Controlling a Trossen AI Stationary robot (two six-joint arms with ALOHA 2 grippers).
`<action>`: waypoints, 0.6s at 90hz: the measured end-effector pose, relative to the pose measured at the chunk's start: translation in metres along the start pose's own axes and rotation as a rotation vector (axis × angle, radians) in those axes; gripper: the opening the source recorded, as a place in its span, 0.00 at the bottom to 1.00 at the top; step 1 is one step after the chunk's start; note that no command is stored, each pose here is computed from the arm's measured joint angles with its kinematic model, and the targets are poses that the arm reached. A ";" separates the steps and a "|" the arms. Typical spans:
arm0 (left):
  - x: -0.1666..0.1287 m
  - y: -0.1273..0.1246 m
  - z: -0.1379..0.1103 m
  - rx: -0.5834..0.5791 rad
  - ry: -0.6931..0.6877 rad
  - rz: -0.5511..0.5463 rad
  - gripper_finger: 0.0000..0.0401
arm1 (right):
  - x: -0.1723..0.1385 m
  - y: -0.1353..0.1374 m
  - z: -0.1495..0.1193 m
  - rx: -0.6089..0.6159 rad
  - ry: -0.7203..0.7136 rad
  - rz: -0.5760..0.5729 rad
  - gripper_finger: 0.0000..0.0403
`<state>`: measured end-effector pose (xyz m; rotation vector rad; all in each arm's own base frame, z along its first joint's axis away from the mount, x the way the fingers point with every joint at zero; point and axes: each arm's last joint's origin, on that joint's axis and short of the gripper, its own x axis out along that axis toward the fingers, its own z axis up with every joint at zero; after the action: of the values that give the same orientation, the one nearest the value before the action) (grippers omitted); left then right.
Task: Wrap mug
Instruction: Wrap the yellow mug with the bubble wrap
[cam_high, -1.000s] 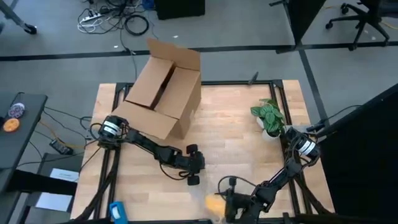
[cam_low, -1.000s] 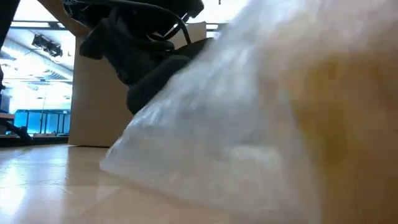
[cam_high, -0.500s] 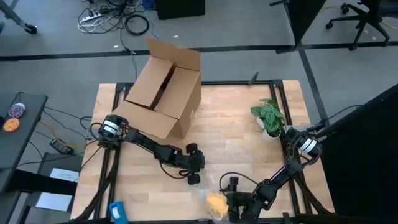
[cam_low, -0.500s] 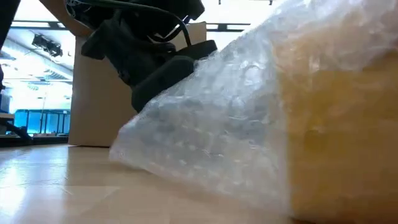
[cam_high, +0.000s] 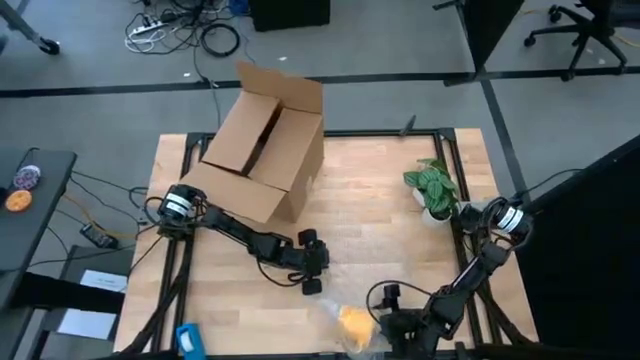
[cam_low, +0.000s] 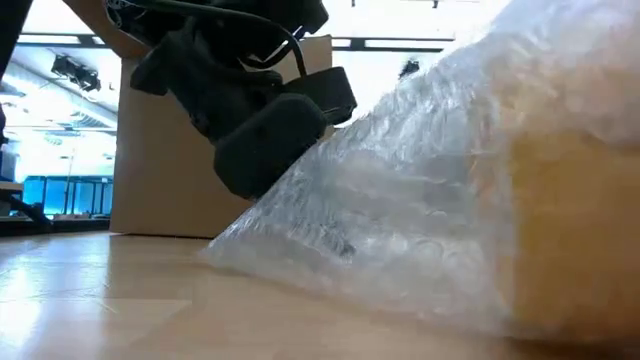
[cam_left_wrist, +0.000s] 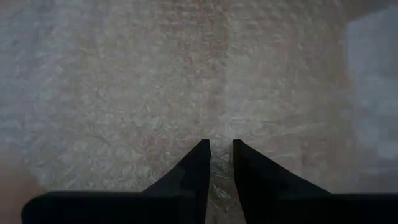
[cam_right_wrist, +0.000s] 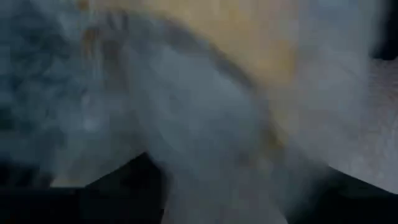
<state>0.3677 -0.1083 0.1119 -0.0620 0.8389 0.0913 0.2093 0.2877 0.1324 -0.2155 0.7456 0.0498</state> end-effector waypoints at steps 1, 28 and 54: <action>0.000 0.000 0.000 0.000 0.000 0.000 0.14 | -0.001 0.000 0.000 -0.002 0.005 -0.004 0.56; 0.000 0.000 0.000 -0.019 0.002 0.000 0.14 | -0.007 -0.006 -0.005 -0.004 0.047 -0.057 0.56; 0.000 0.000 -0.001 -0.020 0.005 -0.003 0.14 | -0.031 -0.013 0.007 0.034 0.073 0.011 0.55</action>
<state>0.3674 -0.1082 0.1114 -0.0820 0.8425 0.0966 0.1926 0.2773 0.1611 -0.1821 0.8200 0.0401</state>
